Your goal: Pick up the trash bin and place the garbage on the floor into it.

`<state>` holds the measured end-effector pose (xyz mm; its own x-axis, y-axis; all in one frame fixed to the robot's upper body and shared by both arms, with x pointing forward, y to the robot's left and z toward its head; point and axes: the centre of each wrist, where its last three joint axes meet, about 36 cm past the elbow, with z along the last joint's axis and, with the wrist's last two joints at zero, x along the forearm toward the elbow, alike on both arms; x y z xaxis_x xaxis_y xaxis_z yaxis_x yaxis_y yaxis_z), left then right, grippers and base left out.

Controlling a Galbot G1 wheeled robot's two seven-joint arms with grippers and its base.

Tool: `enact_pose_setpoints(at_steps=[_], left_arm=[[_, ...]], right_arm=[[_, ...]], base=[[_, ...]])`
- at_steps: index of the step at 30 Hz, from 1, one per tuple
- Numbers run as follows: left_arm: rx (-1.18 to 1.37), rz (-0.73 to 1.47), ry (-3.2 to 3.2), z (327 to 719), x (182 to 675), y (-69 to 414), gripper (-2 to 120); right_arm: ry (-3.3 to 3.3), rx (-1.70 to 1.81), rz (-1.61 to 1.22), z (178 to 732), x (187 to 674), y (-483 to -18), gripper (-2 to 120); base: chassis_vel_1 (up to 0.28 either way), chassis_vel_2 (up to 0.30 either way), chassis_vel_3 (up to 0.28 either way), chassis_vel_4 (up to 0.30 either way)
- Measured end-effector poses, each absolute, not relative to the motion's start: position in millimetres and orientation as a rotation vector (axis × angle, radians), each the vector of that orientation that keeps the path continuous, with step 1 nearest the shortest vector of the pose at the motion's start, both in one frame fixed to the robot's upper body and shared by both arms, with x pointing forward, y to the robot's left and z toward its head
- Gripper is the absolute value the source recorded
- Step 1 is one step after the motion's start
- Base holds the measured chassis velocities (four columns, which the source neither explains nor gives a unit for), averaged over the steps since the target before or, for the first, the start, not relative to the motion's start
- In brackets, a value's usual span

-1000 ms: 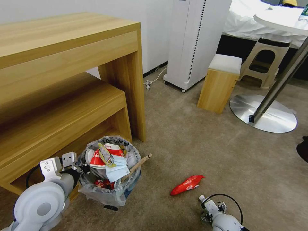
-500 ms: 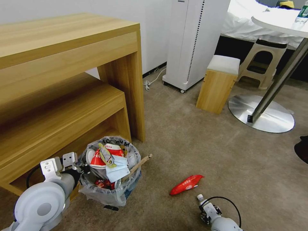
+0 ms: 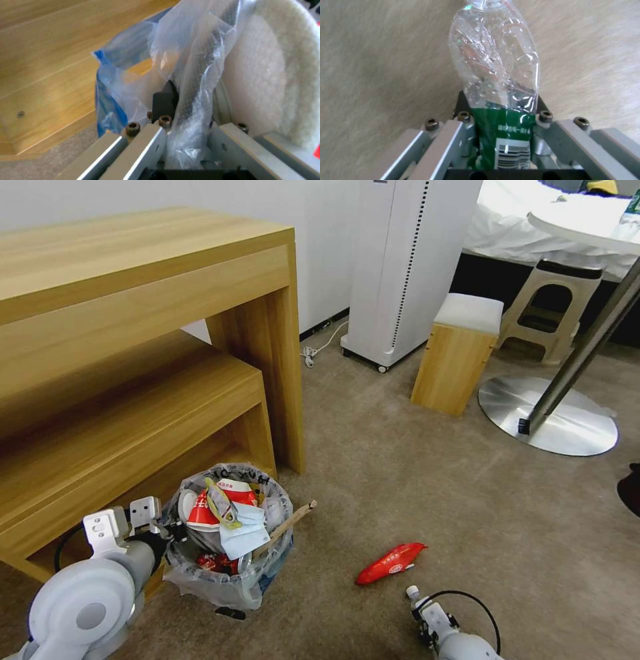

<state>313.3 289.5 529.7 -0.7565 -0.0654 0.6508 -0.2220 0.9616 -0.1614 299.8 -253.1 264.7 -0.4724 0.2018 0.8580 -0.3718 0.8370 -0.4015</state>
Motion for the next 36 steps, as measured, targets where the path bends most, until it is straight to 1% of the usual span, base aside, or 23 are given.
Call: enact_pose_setpoints(at_steps=[2, 5, 6, 9, 10, 13, 17, 20, 21, 23, 26, 28, 29, 31, 32, 35, 36], left_arm=[[0.196, 0.301, -2.418, 529, 313, 289, 0], [0.196, 0.298, -2.421, 530, 314, 289, 0], [0.196, 0.298, -2.421, 530, 314, 289, 0], [0.197, 0.292, -2.423, 530, 314, 290, 0], [0.197, 0.292, -2.423, 530, 314, 290, 0], [0.194, 0.292, -2.422, 530, 314, 289, 0], [0.189, 0.292, -2.419, 530, 314, 288, 0], [0.179, 0.296, -2.406, 527, 313, 285, 0], [0.179, 0.296, -2.406, 527, 313, 285, 0], [0.176, 0.299, -2.401, 526, 313, 284, 0], [0.175, 0.300, -2.400, 525, 313, 283, 0], [0.174, 0.299, -2.398, 525, 312, 283, 0], [0.174, 0.299, -2.398, 525, 312, 283, 0], [0.176, 0.297, -2.397, 525, 311, 283, 0], [0.176, 0.297, -2.397, 525, 311, 283, 0], [0.164, 0.300, -2.391, 524, 309, 280, 0], [0.164, 0.300, -2.391, 524, 309, 280, 0]], right_arm=[[-1.983, 0.131, 0.667, 274, 304, -249, 16], [-2.098, 0.120, 0.643, 312, 321, -245, 16], [-2.098, 0.120, 0.643, 312, 321, -245, 16], [-2.197, 0.115, 0.638, 346, 333, -244, 16], [-2.197, 0.115, 0.638, 346, 333, -244, 16], [-2.284, 0.112, 0.637, 369, 340, -245, 16], [-2.408, 0.146, 0.604, 380, 346, -248, 16], [-2.666, 0.322, 0.503, 386, 365, -255, 16], [-2.666, 0.322, 0.503, 386, 365, -255, 16], [-2.799, 0.453, 0.397, 389, 378, -256, 16], [-2.868, 0.572, 0.299, 391, 385, -256, 15], [-2.956, 0.961, 0.072, 394, 397, -250, 15], [-2.956, 0.961, 0.072, 394, 397, -250, 15], [-2.957, 1.234, -0.072, 396, 404, -240, 15], [-2.957, 1.234, -0.072, 396, 404, -240, 15], [-2.862, 1.591, -0.308, 394, 417, -219, 15], [-2.862, 1.591, -0.308, 394, 417, -219, 15]], base=[[-0.073, -0.026, 0.030, -0.010], [0.000, 0.000, 0.000, 0.000], [0.000, 0.000, 0.000, 0.000], [0.000, 0.000, 0.000, 0.000], [0.000, 0.000, 0.000, 0.000], [0.000, 0.000, 0.000, 0.000], [0.000, 0.000, 0.000, 0.000], [0.000, 0.000, 0.000, 0.000], [0.000, 0.000, 0.000, 0.000], [0.000, 0.000, 0.000, 0.000], [0.000, 0.000, 0.000, 0.000], [0.000, 0.000, 0.000, 0.000], [0.000, 0.000, 0.000, 0.000], [0.000, 0.000, 0.000, 0.000], [0.000, 0.000, 0.000, 0.000], [0.000, 0.000, 0.000, 0.000], [0.000, 0.000, 0.000, 0.000]])
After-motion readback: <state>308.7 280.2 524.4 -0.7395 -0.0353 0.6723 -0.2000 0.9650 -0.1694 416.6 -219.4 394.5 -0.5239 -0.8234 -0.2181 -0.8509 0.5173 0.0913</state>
